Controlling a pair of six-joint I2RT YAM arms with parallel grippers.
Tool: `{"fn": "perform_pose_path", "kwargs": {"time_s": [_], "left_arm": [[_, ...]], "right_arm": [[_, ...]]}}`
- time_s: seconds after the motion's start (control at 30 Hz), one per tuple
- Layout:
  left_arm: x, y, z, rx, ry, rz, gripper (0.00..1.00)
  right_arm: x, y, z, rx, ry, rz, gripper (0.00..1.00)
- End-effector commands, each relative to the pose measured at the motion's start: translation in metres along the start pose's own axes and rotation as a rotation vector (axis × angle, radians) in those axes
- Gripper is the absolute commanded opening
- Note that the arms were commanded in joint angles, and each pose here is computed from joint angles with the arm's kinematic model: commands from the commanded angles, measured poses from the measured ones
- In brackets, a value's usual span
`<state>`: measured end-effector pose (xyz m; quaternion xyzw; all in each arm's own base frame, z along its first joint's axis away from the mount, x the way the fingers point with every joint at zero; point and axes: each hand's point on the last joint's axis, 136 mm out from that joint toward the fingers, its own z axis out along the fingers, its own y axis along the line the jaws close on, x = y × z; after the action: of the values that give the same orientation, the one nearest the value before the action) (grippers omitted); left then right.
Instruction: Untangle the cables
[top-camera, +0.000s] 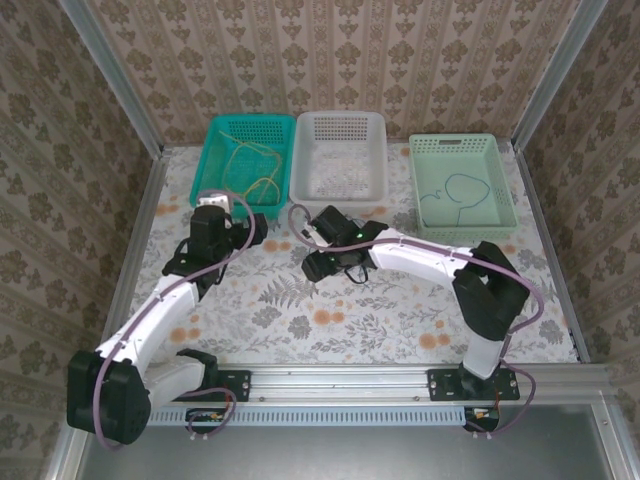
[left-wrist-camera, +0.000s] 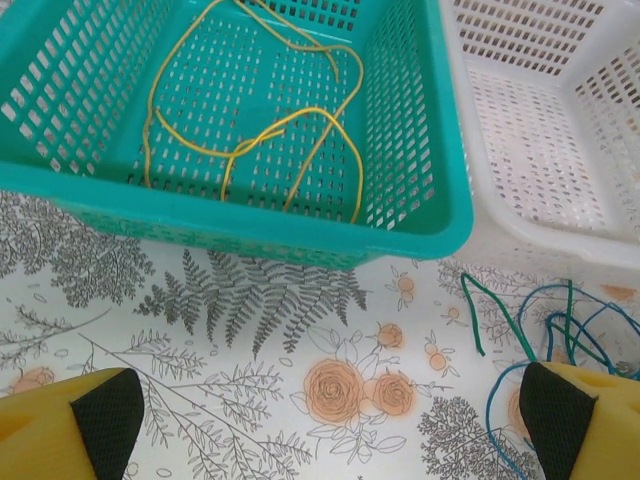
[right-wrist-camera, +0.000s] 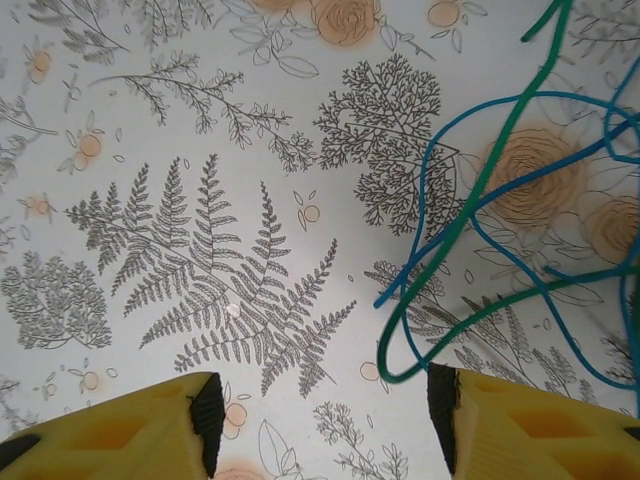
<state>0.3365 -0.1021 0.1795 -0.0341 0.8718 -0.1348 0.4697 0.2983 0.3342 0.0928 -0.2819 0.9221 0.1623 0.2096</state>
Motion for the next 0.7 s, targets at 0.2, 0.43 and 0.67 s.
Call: {"fn": "perform_pose_path", "kwargs": {"time_s": [0.2,0.43,0.67], "left_arm": [[0.01,0.003,-0.001,0.002,0.009,-0.042,1.0],[0.011,0.003,-0.001,0.004,0.011,-0.043,1.0],[0.011,0.002,-0.001,0.007,0.009,-0.042,1.0]], "right_arm": [[0.007,-0.02,0.014,0.134,0.047,-0.029,0.53],[0.012,-0.016,0.029,0.129,0.078,-0.043,0.43],[0.008,-0.014,0.024,0.131,0.061,-0.045,0.04]]}}
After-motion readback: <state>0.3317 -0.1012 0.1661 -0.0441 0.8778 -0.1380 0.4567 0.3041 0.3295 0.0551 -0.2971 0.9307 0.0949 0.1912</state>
